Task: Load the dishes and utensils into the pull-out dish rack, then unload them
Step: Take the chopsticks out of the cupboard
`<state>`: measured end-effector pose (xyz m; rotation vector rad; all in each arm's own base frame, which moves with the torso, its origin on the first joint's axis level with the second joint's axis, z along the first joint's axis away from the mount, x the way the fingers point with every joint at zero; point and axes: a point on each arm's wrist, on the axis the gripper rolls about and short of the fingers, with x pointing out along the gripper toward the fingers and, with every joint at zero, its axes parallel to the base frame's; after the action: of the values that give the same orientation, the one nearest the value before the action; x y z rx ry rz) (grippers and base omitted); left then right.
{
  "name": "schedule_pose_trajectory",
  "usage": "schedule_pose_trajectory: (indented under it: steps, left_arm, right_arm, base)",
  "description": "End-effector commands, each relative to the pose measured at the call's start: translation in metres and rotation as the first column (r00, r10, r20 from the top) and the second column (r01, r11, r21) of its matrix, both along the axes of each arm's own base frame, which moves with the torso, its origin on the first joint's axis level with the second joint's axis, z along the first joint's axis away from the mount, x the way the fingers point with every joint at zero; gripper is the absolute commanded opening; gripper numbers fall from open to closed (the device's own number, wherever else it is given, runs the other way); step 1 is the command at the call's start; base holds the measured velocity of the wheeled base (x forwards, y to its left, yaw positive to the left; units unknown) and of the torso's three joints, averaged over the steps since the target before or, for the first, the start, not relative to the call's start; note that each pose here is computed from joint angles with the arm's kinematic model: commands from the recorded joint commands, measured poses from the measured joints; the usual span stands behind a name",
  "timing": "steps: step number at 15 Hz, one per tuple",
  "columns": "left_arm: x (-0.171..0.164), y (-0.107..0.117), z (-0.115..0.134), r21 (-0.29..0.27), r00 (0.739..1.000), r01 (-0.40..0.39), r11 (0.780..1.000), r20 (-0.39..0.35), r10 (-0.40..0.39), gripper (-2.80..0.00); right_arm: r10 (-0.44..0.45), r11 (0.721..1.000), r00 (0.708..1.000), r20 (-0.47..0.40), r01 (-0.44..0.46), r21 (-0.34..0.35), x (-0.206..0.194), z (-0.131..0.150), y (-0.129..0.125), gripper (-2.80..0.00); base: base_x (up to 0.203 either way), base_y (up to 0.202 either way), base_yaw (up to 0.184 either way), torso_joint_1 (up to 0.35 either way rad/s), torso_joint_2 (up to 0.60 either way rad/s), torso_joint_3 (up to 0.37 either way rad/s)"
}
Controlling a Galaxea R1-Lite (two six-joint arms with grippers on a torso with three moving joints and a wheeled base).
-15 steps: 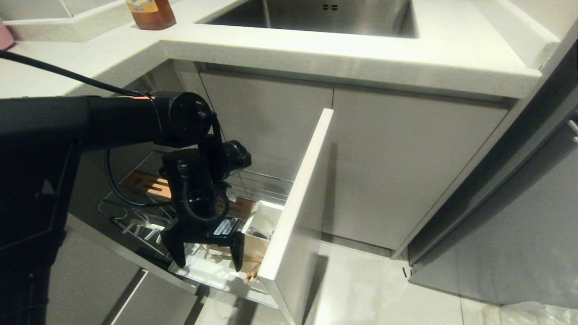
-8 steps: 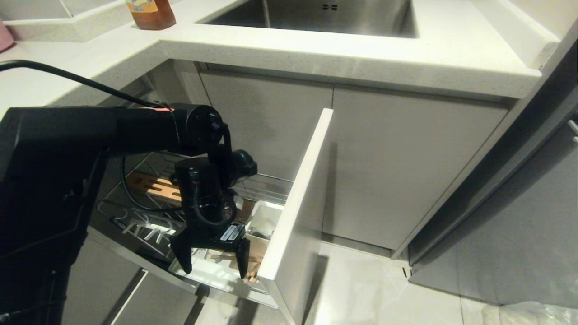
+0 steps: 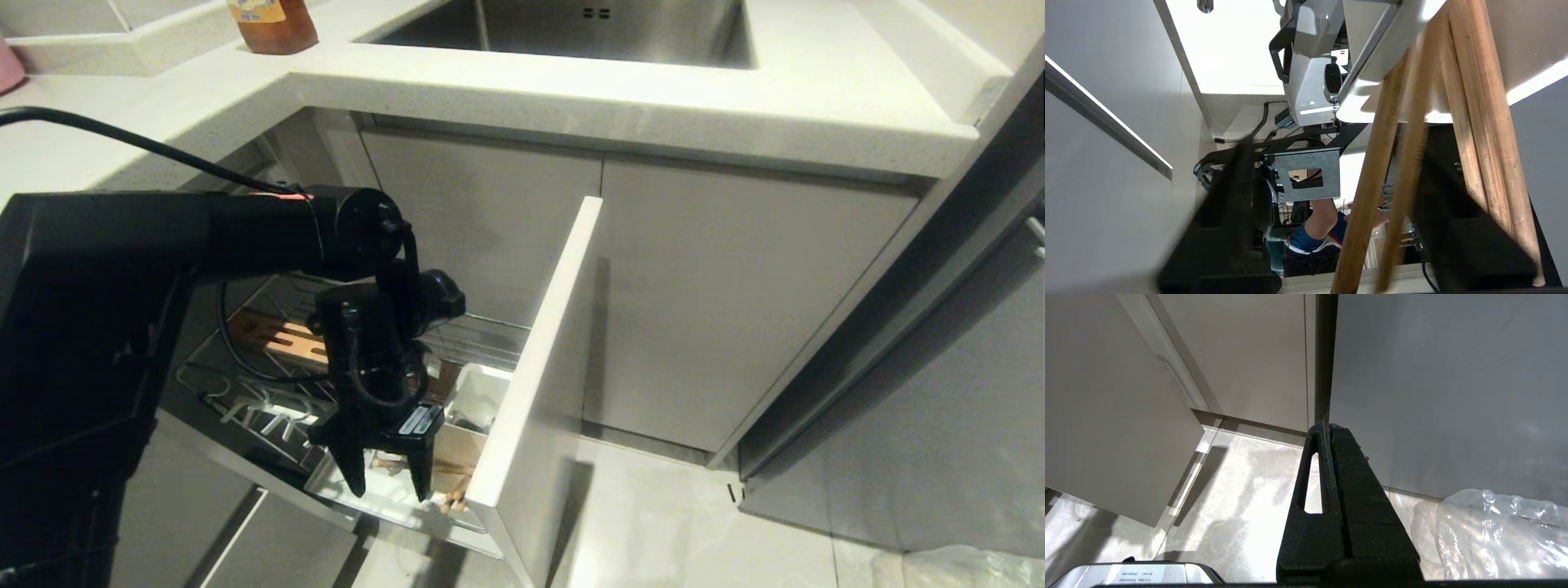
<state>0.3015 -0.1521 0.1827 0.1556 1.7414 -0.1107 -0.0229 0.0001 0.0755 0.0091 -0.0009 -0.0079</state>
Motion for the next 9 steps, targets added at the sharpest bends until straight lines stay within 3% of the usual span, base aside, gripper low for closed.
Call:
schedule_pose_trajectory:
  steps: [1, 9]
  left_arm:
    - [-0.0026, 0.0012, 0.0039, -0.004, 1.0, -0.003, 1.0, 0.001, 0.003, -2.8]
    - [-0.0073, -0.0034, 0.0075, -0.031, 1.0, 0.009, 0.999, 0.0, -0.009, -2.8]
  right_arm:
    - [0.0, 1.0, 1.0, -0.001, 0.0, 0.0, 0.0001, 0.0, 0.0, -2.8]
    - [0.0, 1.0, 1.0, -0.001, 0.0, 0.0, 0.0001, 0.0, 0.0, -2.8]
  base:
    - [0.0, 0.0, 0.0, 0.0, 0.0, 0.0]
    - [0.0, 0.0, 0.0, 0.0, 0.0, 0.0]
